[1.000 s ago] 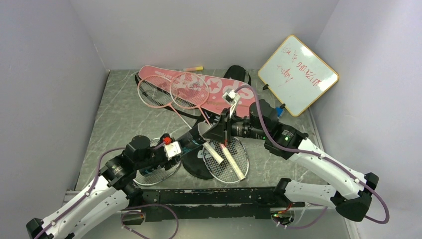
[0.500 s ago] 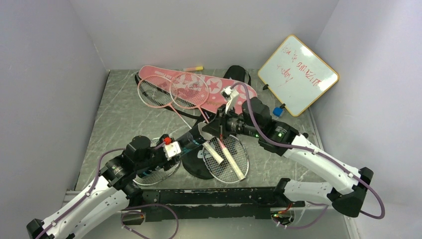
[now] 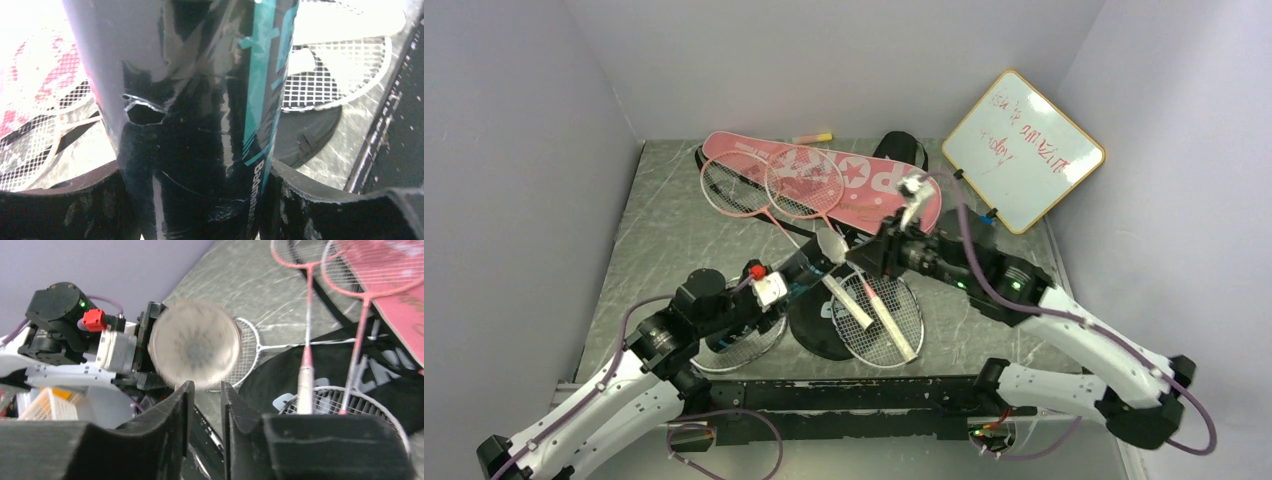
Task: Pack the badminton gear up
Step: Close the lid on the shuttle tube, then place the shuttle tube at the center of the board.
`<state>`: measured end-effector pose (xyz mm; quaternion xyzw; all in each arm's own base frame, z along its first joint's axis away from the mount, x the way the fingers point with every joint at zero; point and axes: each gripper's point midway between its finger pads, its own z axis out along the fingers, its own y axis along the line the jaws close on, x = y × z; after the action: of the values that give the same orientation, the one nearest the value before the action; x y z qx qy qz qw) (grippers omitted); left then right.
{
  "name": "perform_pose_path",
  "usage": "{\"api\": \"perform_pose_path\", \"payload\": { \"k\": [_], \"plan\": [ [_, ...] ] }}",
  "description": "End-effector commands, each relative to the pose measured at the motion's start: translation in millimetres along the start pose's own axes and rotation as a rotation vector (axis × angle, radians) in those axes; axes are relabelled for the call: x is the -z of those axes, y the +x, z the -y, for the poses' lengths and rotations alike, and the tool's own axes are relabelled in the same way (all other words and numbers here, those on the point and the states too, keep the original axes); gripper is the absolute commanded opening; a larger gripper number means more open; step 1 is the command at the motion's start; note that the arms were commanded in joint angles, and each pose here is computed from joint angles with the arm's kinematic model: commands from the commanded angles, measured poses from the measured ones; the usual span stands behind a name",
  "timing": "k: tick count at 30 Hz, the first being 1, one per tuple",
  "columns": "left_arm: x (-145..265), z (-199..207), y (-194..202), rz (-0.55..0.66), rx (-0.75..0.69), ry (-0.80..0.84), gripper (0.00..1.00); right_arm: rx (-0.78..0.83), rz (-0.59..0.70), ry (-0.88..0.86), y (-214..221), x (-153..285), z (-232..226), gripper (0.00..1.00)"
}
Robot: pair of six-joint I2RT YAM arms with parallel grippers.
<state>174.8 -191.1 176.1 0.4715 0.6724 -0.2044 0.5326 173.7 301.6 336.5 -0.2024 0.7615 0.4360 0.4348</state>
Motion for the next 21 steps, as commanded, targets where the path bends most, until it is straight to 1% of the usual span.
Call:
{"api": "perform_pose_path", "payload": {
  "k": [1,3,5,7,10,11,14,16,21],
  "plan": [
    [8,-42,-55,0.115,0.105,-0.196,0.37,-0.006,0.237,0.1,-34,49,15,0.37],
    [13,-54,-64,0.094,0.184,-0.263,0.37,0.006,0.287,0.066,-37,62,11,0.53],
    [17,-66,-74,0.074,0.27,-0.322,0.35,0.021,0.285,0.019,-32,61,5,0.72],
    [18,-69,-89,0.08,0.362,-0.329,0.35,0.041,0.247,-0.025,-24,53,0,0.84],
    [14,-63,-113,0.127,0.509,-0.28,0.34,0.06,0.182,-0.128,-12,35,-16,0.97],
    [12,-60,-121,0.152,0.566,-0.256,0.34,0.063,0.163,-0.162,-7,29,-20,0.99],
    [5,-47,-141,0.243,0.727,-0.167,0.34,0.041,0.121,-0.26,4,13,-33,1.0],
    [5,-46,-152,0.316,0.829,-0.145,0.33,0.016,0.094,-0.295,13,4,-36,1.0],
    [15,-47,-175,0.483,0.981,-0.098,0.34,-0.013,0.056,-0.319,33,-16,-38,1.0]
  ]
}}
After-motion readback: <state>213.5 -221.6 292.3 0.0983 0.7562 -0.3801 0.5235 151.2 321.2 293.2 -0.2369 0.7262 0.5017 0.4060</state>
